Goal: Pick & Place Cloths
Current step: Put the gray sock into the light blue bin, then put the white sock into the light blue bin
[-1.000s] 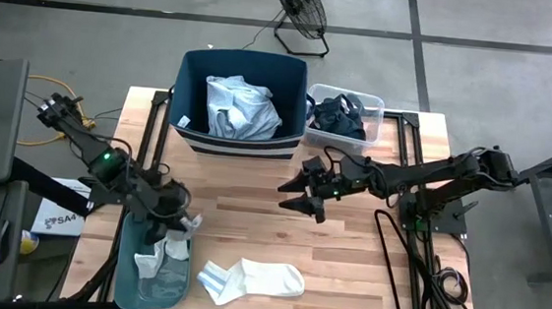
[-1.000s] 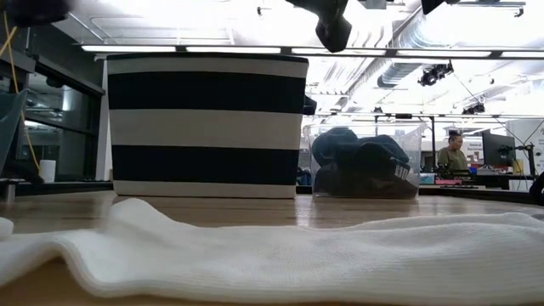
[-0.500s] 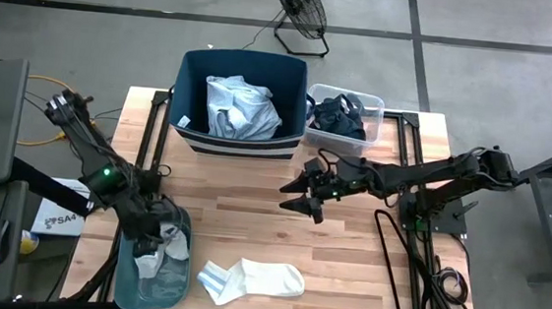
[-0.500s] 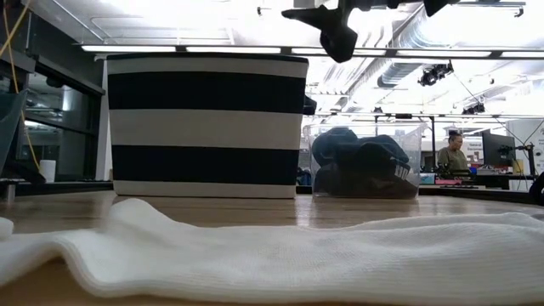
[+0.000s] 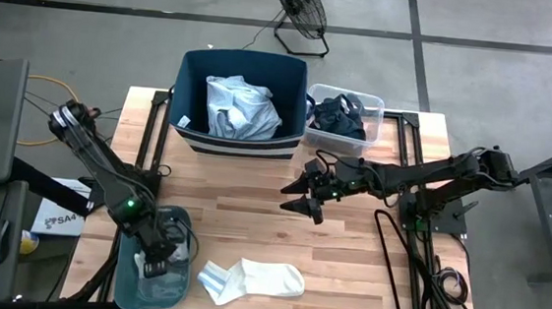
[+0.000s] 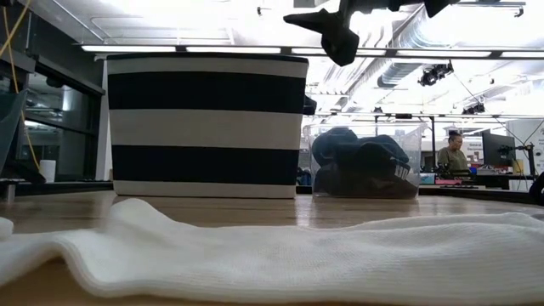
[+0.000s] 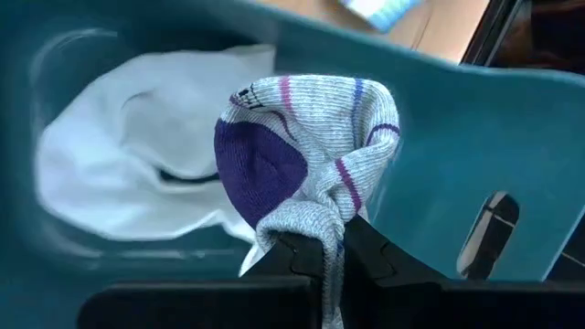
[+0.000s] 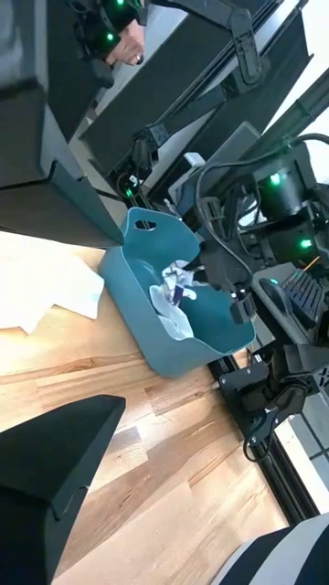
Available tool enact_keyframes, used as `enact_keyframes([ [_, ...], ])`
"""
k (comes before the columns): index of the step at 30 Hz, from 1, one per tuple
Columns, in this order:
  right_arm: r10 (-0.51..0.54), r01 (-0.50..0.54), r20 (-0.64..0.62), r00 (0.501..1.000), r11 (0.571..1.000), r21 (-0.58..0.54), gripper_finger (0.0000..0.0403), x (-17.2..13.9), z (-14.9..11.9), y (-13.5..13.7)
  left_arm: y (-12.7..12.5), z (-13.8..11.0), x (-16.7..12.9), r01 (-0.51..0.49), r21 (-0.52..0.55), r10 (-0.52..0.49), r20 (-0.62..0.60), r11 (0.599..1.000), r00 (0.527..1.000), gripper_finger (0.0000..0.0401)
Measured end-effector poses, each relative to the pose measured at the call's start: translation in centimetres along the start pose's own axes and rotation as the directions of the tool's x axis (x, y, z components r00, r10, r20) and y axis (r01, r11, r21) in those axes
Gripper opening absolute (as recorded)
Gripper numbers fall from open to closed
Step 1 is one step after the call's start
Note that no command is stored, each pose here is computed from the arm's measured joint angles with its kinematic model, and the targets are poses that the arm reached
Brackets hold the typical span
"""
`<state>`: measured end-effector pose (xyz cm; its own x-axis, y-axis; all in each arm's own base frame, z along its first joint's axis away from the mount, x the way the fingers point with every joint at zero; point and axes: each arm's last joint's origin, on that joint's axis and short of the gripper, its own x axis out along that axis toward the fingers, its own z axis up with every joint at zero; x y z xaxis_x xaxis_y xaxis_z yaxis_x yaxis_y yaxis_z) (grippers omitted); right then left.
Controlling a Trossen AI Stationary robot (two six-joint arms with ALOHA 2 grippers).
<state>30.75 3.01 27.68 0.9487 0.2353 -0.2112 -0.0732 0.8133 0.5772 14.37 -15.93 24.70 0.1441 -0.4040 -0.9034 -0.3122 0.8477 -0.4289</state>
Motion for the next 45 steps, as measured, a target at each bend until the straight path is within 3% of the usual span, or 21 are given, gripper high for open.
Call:
enact_keyframes([
  [7, -0.004, 0.004, -0.011, 1.000, 1.000, 0.001, 0.0270, 0.0, -0.1, 0.0, -0.6, 0.5, 1.4, -0.013, 0.000, 0.013, -0.009, 1.000, 1.000, 0.0007],
  [16, -0.027, 0.026, -0.047, 0.999, 1.000, -0.011, 0.0270, 0.0, -0.4, -0.3, -0.8, 0.7, 2.1, -0.015, 0.040, 0.016, -0.028, 0.999, 0.999, 0.0060],
  [23, -0.023, 0.022, -0.048, 0.999, 1.000, -0.019, 0.0270, 0.0, -0.5, -0.3, -1.1, 0.7, 2.0, 0.022, 0.021, -0.021, -0.028, 1.000, 0.999, 0.0165],
  [27, -0.020, 0.019, -0.051, 0.999, 1.000, -0.019, 0.0270, 0.0, -0.5, -0.3, -1.2, 0.6, 2.0, 0.043, -0.013, -0.043, -0.076, 0.999, 0.996, 0.0234],
  [31, 0.001, -0.001, -0.064, 0.998, 1.000, -0.011, 0.0270, 0.0, -0.5, -0.2, -1.3, 0.4, 2.0, 0.060, -0.090, -0.073, -0.154, 0.994, 0.985, 0.0277],
  [35, 0.028, -0.025, -0.083, 0.996, 0.999, 0.038, 0.0270, 0.0, -0.7, 0.1, -1.4, 0.2, 1.7, 0.074, -0.206, -0.117, -0.207, 0.976, 0.971, 0.0286],
  [39, 0.078, -0.060, -0.118, 0.990, 0.987, 0.150, 0.0270, 0.1, -1.3, 0.9, -1.4, 0.0, 0.7, 0.105, -0.252, -0.154, -0.184, 0.962, 0.971, 0.0283],
  [45, 0.125, -0.081, -0.157, 0.980, 0.962, 0.259, 0.0270, 0.3, -2.8, 3.0, -0.7, 0.0, -1.6, 0.175, -0.160, -0.169, 0.051, 0.972, 0.984, 0.0274],
])
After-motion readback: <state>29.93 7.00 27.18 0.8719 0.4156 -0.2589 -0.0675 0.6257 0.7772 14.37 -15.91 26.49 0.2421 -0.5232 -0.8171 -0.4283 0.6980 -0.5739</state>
